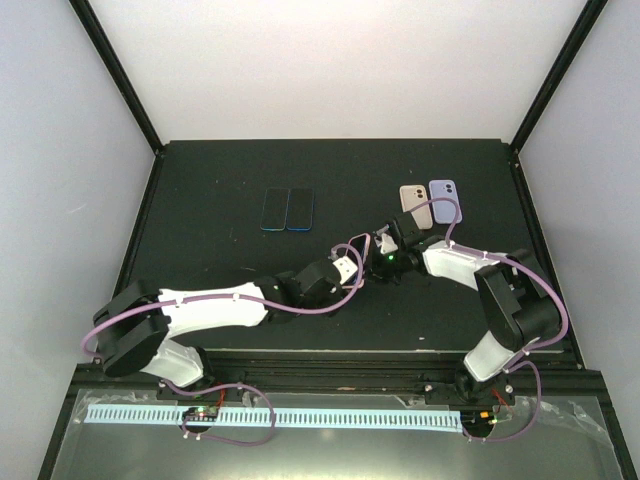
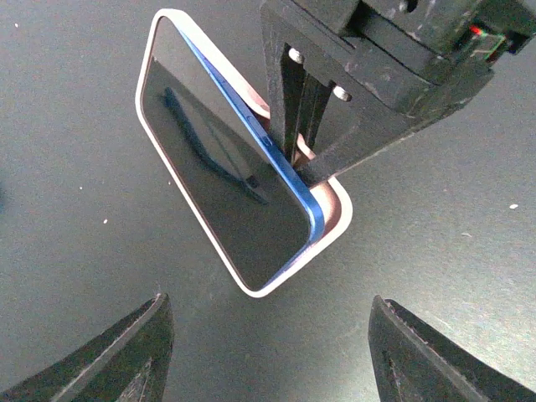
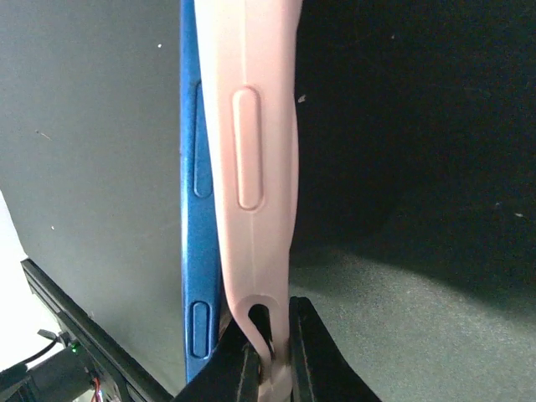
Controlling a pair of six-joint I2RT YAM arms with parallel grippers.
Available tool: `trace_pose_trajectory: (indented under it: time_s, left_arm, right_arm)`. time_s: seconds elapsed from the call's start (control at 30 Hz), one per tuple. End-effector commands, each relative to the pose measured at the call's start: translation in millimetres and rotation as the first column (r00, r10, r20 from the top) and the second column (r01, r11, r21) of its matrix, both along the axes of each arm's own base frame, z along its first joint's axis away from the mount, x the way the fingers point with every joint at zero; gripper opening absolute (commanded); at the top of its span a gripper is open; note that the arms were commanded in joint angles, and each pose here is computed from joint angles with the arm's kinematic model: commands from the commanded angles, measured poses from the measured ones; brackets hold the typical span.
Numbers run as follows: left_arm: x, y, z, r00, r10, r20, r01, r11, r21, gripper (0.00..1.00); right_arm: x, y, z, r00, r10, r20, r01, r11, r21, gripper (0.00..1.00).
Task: Take the phone out of the phone case
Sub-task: Remove the phone case from the phone.
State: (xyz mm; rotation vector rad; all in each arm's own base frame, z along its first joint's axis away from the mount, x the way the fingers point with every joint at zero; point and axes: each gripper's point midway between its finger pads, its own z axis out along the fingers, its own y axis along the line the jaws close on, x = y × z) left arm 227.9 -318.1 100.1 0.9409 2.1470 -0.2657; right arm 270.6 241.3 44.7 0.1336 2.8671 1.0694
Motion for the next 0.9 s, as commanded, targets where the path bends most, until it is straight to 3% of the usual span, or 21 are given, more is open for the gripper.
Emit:
trace_pose_trajectory:
  time_s: [0.0,0.43,0.87]
  left_arm:
    - [15,-17,13,0.995,-0.009,0.099,0.005,0.999,0.034,0.65]
    - [40,-16,-4,0.967,0.027,0.253,-0.086,0.970,0.225,0.56]
    - [41,-22,-7,0.959,-0.005,0.285,-0.065,0.970,0.234,0.59]
  right_arm:
    - [16,9,12,0.999,0.000,0.038,-0.001,1.000,0.030,0.01]
    - [11,12,16,0.999,0.013,0.031,-0.015,0.998,0.063,0.01]
    - [6,17,19,0.999,0.032,0.021,-0.034,0.993,0.110,0.01]
